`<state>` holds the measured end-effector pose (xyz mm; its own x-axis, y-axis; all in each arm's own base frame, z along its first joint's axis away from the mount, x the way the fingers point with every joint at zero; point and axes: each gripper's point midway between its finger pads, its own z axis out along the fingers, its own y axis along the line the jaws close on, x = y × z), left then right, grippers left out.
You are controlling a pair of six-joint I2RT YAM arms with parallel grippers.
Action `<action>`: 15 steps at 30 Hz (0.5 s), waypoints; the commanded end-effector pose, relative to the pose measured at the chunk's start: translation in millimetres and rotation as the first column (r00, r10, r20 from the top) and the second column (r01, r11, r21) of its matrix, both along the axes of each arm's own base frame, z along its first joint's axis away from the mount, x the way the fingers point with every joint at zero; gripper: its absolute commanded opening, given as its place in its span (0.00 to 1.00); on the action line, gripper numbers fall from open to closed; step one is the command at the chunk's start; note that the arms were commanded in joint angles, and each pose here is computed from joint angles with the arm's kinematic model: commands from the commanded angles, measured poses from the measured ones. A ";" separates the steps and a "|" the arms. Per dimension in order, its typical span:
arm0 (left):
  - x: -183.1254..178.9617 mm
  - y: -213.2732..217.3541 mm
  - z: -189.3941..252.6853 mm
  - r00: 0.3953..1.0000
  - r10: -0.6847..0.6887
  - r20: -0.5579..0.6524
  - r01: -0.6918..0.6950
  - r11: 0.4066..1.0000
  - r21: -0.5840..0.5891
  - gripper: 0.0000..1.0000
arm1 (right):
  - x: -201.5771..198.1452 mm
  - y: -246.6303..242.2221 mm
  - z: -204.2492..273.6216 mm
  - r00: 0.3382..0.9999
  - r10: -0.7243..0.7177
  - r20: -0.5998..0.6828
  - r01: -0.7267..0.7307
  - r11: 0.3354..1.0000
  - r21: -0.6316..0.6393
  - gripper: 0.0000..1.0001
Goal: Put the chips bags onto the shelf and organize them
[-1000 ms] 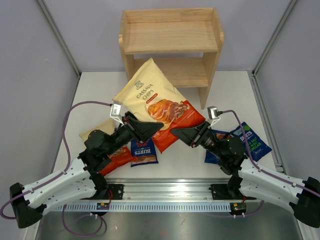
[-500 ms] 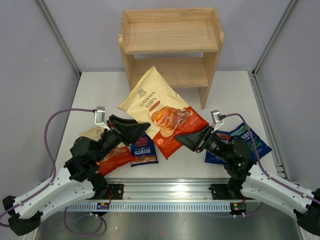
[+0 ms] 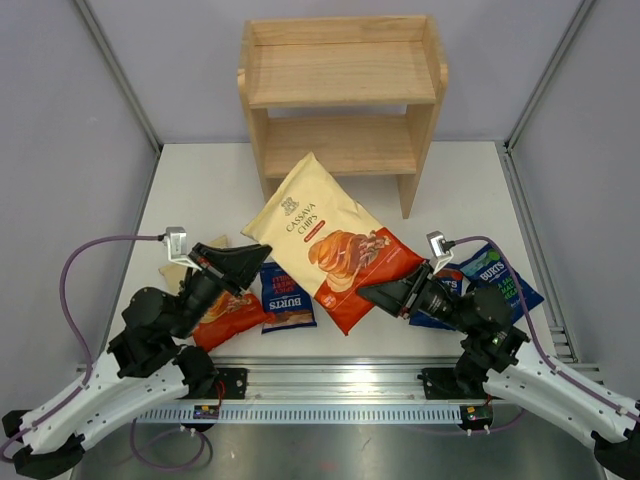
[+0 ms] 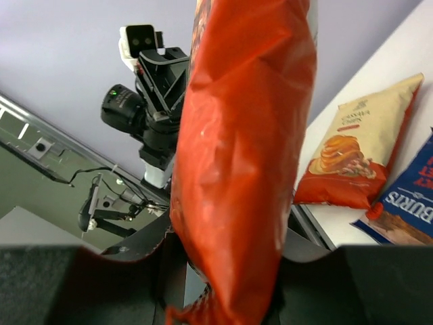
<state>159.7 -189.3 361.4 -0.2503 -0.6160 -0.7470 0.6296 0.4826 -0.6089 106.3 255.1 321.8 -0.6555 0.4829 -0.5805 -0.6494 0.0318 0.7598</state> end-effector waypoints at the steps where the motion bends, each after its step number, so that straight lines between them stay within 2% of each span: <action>1: 22.1 41.2 -0.8 0.971 0.235 -0.034 -0.234 0.972 0.024 0.15 | 6.2 -5.3 9.7 0.999 -0.052 0.004 0.052 0.998 0.019 0.04; 2: 26.9 54.6 -1.6 0.952 0.303 -0.053 -0.301 0.953 0.033 0.18 | 11.5 -6.0 7.7 0.997 -0.077 -0.011 0.077 0.997 0.010 0.04; 3: 28.7 62.4 -13.2 0.937 0.340 -0.085 -0.333 0.939 0.086 0.25 | 16.9 -6.6 2.9 0.994 -0.103 -0.037 0.103 0.995 -0.011 0.05; 8: 27.3 110.7 -2.5 0.846 0.509 -0.160 -0.489 0.859 0.148 0.35 | 57.2 -22.8 1.6 0.938 -0.325 -0.122 0.324 0.946 -0.024 0.05; 9: 28.1 112.5 -15.5 0.829 0.531 -0.178 -0.490 0.842 0.226 0.42 | 64.1 -22.1 -0.6 0.927 -0.351 -0.131 0.350 0.936 -0.038 0.05; 10: 25.9 118.5 -6.0 0.819 0.543 -0.184 -0.502 0.835 0.225 0.46 | 71.8 -24.1 0.8 0.911 -0.388 -0.136 0.386 0.921 -0.041 0.05; 12: 28.6 113.9 -17.9 0.809 0.556 -0.191 -0.480 0.812 0.332 0.55 | 84.5 -19.1 8.2 0.898 -0.422 -0.127 0.419 0.906 -0.053 0.05; 13: 28.7 111.1 -18.0 0.813 0.550 -0.192 -0.464 0.810 0.359 0.64 | 90.1 -16.8 10.5 0.892 -0.434 -0.127 0.430 0.901 -0.058 0.04; 14: 27.4 111.2 -11.0 0.819 0.544 -0.183 -0.455 0.810 0.371 0.68 | 101.1 -12.6 15.5 0.883 -0.450 -0.130 0.446 0.893 -0.060 0.04; 15: 29.2 106.9 -18.5 0.817 0.546 -0.185 -0.431 0.792 0.433 0.72 | 105.0 -9.4 19.9 0.887 -0.444 -0.126 0.441 0.896 -0.053 0.04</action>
<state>182.4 -87.0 372.0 -0.1460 -0.5626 -0.8137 0.1794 0.7938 -0.5811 185.5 253.1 281.2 -0.5763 0.6151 -0.5381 -0.4098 0.3521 0.8415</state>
